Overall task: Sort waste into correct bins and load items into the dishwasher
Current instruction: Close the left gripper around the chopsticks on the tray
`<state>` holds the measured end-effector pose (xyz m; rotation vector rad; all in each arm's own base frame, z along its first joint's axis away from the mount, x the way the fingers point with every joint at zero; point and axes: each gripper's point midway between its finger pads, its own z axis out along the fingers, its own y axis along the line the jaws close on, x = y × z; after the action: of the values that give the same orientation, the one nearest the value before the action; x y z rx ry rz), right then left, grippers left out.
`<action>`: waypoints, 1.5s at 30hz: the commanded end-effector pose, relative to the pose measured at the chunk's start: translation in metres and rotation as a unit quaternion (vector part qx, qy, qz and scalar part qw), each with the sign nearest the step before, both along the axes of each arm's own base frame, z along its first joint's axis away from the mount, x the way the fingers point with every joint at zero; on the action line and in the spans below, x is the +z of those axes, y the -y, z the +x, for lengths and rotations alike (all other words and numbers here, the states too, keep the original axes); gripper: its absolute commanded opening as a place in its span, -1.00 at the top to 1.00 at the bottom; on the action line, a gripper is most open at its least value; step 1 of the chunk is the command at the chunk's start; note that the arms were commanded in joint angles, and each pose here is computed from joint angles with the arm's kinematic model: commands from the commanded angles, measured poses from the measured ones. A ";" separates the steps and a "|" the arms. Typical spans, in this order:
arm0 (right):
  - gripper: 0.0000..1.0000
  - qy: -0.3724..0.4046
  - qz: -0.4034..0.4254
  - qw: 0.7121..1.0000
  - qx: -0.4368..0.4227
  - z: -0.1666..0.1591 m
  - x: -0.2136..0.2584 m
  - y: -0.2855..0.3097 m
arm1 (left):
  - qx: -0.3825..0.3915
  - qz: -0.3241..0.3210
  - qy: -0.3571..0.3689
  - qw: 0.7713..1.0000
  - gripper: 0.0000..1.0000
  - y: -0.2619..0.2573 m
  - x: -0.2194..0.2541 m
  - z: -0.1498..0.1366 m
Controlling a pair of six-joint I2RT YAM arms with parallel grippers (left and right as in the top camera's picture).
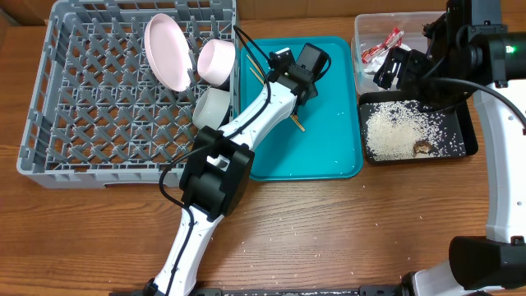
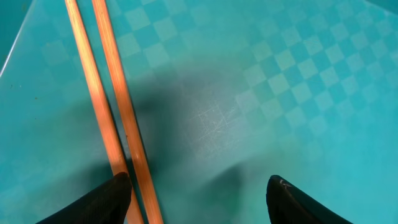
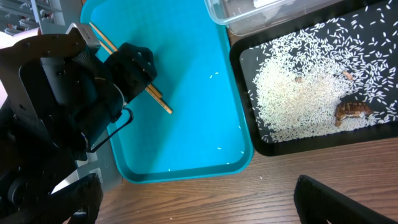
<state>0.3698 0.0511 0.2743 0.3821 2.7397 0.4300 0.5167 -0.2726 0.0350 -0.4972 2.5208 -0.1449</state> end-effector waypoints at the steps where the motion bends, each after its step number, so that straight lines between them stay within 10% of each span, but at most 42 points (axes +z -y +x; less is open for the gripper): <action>1: -1.00 0.005 -0.004 1.000 0.003 -0.001 0.002 0.000 | 0.013 0.008 0.002 1.000 -0.41 -0.007 -0.002 0.003; 25: -1.00 0.005 -0.004 1.000 0.003 -0.001 0.002 0.000 | 0.022 0.013 -0.028 0.999 -0.42 -0.011 -0.039 -0.010; 45: -1.00 0.005 -0.004 1.000 0.003 -0.001 0.002 0.000 | -0.015 0.007 0.023 1.000 -0.41 -0.002 0.020 0.001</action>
<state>0.3699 0.0511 0.2743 0.3815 2.7394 0.4299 0.5136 -0.2696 0.0282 -0.4598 2.5258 -0.1234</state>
